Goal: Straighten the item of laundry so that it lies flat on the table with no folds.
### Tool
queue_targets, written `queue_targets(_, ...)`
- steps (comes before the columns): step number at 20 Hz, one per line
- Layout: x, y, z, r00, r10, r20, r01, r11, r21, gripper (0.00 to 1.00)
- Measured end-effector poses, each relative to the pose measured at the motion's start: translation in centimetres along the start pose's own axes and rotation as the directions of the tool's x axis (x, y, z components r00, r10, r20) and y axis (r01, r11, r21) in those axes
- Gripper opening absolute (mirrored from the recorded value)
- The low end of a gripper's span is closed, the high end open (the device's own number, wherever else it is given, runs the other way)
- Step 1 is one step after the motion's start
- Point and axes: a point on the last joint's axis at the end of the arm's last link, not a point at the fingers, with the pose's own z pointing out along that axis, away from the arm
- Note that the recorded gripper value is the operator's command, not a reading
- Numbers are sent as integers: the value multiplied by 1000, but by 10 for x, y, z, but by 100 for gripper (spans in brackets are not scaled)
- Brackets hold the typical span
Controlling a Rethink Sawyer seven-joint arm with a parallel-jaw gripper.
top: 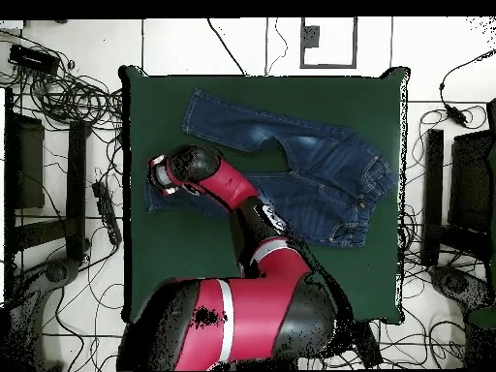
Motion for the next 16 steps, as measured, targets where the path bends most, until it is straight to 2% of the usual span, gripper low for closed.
queue_targets(3, 6, 8, 5, 999, -23, 27, 23, 1000, 8, 0)
queue_targets(8, 18, 16, 5, 992, -61, 109, 54, 996, 71, 0)
queue_targets(9, 23, 17, 5, 987, -67, 147, 54, 994, 91, 0)
queue_targets(11, 26, 17, 4, 982, -69, 177, 51, 993, 105, 0)
queue_targets(16, 33, 7, -2, 957, -80, 280, 33, 985, 169, 0)
